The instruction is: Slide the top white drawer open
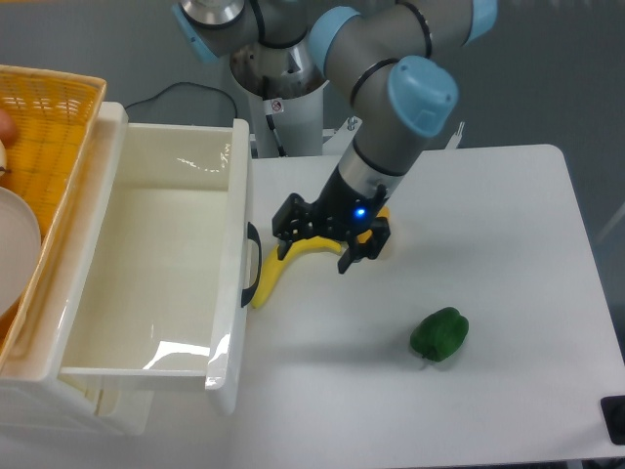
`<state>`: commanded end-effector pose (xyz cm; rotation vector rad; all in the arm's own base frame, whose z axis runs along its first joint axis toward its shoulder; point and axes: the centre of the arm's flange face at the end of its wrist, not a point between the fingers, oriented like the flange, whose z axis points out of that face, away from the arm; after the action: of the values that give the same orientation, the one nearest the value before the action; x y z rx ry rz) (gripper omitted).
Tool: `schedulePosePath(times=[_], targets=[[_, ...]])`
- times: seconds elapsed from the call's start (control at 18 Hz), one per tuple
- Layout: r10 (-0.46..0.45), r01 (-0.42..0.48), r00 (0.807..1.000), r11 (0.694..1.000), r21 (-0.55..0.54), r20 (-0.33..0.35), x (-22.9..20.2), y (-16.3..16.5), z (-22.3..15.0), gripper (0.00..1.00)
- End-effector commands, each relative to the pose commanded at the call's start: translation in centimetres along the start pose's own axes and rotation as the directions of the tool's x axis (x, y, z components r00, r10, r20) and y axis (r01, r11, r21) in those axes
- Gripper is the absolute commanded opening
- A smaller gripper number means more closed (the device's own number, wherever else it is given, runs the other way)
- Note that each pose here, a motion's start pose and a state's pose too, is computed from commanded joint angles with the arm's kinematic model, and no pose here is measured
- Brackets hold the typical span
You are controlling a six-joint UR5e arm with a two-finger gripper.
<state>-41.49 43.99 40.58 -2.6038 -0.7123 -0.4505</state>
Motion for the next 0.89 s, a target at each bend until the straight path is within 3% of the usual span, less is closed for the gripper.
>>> schedulePosePath(times=[0.11,0.28,0.56,0.61,0.67,0.72,0.83,0.89], targets=[[0.006,-0.006,1.000,1.000,0.022,0.019,-0.8,-0.4,-1.2,1.00],[0.086,-0.087,0.995,0.996,0.014,0.058,-2.3,-0.4,-1.8,1.00],[0.185,-0.179,0.973,0.982,-0.054,0.135,-6.1,0.6,-2.1,1.00],[0.236,-0.226,0.960,0.971,-0.081,0.148,-6.5,0.7,-1.9,1.00],[0.311,-0.293,0.938,0.948,-0.125,0.156,-7.2,0.8,-1.5,1.00],[0.404,-0.377,0.901,0.910,-0.172,0.159,-7.8,1.0,-1.4,1.00],[0.579,-0.536,0.807,0.802,-0.265,0.119,-9.3,1.3,-0.2,1.00],[0.615,-0.569,0.782,0.771,-0.286,0.101,-10.2,1.4,0.1,1.00]])
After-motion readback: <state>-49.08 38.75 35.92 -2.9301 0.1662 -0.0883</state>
